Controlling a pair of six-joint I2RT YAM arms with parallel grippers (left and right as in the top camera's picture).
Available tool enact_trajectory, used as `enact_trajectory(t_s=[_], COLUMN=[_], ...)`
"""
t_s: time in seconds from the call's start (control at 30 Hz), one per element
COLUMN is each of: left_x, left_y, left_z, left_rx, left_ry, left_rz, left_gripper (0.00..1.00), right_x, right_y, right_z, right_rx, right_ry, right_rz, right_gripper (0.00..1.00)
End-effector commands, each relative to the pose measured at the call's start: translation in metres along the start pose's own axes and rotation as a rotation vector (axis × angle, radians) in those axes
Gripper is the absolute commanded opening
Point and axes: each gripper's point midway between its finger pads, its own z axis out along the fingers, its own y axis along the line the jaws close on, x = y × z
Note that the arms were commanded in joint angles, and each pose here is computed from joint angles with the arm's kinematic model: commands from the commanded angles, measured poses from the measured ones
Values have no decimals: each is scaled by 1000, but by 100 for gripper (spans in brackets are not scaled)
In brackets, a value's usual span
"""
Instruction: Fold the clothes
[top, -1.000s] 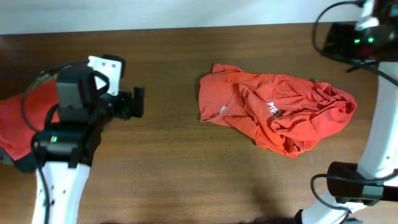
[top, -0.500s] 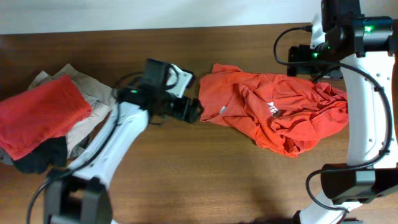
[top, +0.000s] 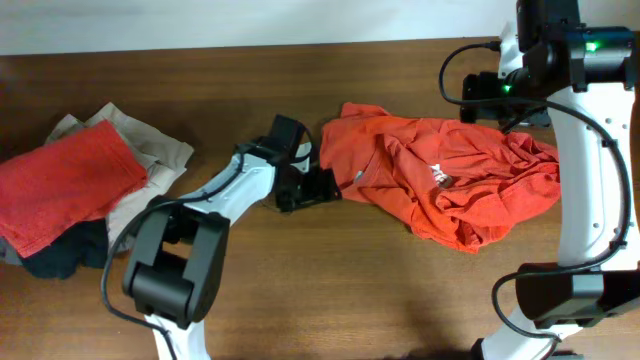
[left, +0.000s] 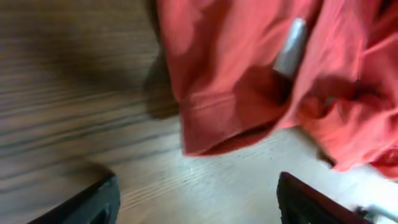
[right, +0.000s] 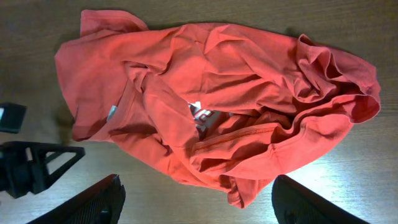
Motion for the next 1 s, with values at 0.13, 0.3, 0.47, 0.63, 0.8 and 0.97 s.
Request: enact_trajectory(t_s=[0.13, 0.3, 0.47, 0.63, 0.8, 0.97], left_x=[-8, -16, -13, -13, -14, -22], left_y=[-12, -14, -12, -5, 2, 2], left_z=[4, 4, 9, 19, 34, 35], left_rx=[55, 60, 62, 53, 49, 52], left_ry=[-13, -45, -26, -13, -6, -37], left_rz=[-62, -119, -139, -167, -203, -187], left_gripper=[68, 56, 49, 49, 38, 21], right_x=[1, 1, 3, 3, 4, 5], right_y=[3, 3, 3, 3, 3, 3], right_z=[1, 1, 1, 1, 1, 1], right_rx=[-14, -14, -13, -13, -12, -12], right_ry=[5, 6, 14, 15, 17, 21], right_rz=[-5, -5, -5, -5, -5, -5], right_gripper=[80, 79, 76, 76, 75, 76])
